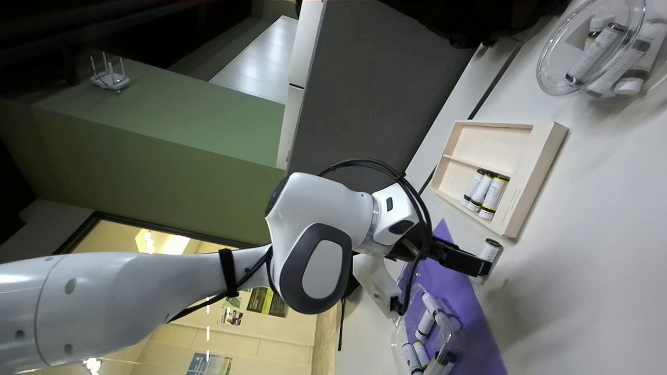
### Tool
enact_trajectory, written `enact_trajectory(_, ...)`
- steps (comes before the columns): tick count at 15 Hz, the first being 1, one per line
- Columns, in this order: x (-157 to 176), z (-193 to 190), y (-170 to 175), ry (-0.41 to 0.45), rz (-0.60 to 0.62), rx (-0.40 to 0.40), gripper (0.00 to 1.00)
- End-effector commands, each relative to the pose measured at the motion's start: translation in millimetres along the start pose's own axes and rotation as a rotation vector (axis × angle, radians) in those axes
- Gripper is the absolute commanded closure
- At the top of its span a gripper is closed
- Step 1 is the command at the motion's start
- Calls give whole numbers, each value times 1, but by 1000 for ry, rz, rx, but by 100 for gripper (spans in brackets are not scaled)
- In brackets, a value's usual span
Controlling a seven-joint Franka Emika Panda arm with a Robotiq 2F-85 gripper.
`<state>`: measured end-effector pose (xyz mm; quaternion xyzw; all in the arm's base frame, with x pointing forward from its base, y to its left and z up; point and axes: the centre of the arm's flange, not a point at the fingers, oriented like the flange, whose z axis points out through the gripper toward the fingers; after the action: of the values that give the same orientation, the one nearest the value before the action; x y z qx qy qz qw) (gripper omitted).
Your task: Pick up the bottle from the table and put it in the wooden tray.
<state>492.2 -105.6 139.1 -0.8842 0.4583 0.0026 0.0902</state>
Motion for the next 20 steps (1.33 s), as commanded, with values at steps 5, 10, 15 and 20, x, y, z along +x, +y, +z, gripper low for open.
enact_trajectory(5, 13, 21, -5, -26, 24, -13, 50)
enact_trajectory(10, 19, 20, -1, -46, 36, -21, 80)
enact_trajectory(15, 18, -19, -4, -161, -1, -8, 89)
enact_trajectory(20, 37, -94, -33, -82, -31, 91, 89)
